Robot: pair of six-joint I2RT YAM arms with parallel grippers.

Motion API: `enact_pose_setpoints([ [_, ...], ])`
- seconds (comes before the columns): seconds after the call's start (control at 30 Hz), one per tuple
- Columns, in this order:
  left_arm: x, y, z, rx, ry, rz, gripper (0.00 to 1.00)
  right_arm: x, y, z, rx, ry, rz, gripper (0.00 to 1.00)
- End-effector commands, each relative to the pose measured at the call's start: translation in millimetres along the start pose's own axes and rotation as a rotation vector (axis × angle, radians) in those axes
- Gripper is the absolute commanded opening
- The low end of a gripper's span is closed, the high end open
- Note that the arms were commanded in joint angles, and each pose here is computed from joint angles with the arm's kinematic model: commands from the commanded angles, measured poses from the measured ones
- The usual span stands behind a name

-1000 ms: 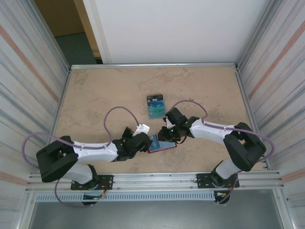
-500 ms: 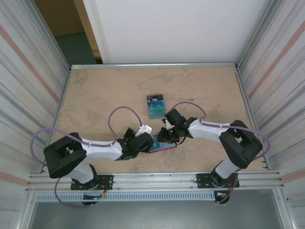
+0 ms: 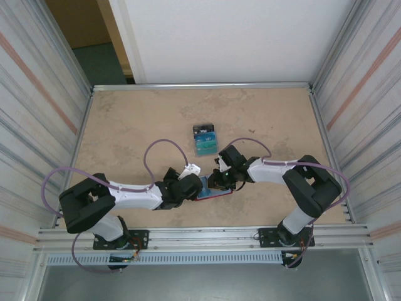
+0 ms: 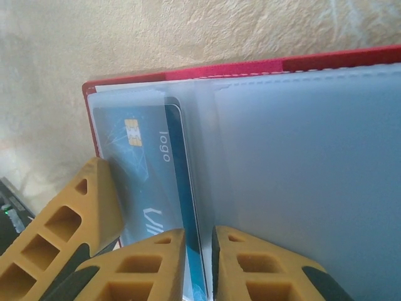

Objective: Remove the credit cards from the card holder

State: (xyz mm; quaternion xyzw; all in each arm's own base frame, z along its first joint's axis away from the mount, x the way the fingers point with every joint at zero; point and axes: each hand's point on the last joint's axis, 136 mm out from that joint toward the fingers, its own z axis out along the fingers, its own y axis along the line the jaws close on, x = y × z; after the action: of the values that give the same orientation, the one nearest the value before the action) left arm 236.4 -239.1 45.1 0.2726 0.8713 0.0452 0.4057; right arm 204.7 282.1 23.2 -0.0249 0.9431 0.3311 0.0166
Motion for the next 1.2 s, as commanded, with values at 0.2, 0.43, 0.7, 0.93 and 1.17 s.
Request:
enact_pose_setpoints([
  [0.2, 9, 5, -2, -0.030, 0.040, 0.046, 0.99, 2, 13, 3, -0.112, 0.023, 0.033, 0.16],
  [0.43, 7, 6, -5, -0.029, 0.036, 0.034, 0.99, -2, 24, 2, -0.170, 0.032, 0.029, 0.13],
  [0.7, 8, 6, -6, -0.021, 0.037, 0.031, 0.99, -1, 20, 12, -0.195, 0.036, 0.050, 0.15],
  [0.93, 8, 7, -6, -0.027, 0.036, 0.026, 0.99, 0, 17, 19, -0.209, 0.045, 0.065, 0.12],
  [1.17, 12, 7, -5, -0.025, 0.044, 0.024, 0.99, -2, 22, 18, -0.240, 0.036, 0.064, 0.15],
])
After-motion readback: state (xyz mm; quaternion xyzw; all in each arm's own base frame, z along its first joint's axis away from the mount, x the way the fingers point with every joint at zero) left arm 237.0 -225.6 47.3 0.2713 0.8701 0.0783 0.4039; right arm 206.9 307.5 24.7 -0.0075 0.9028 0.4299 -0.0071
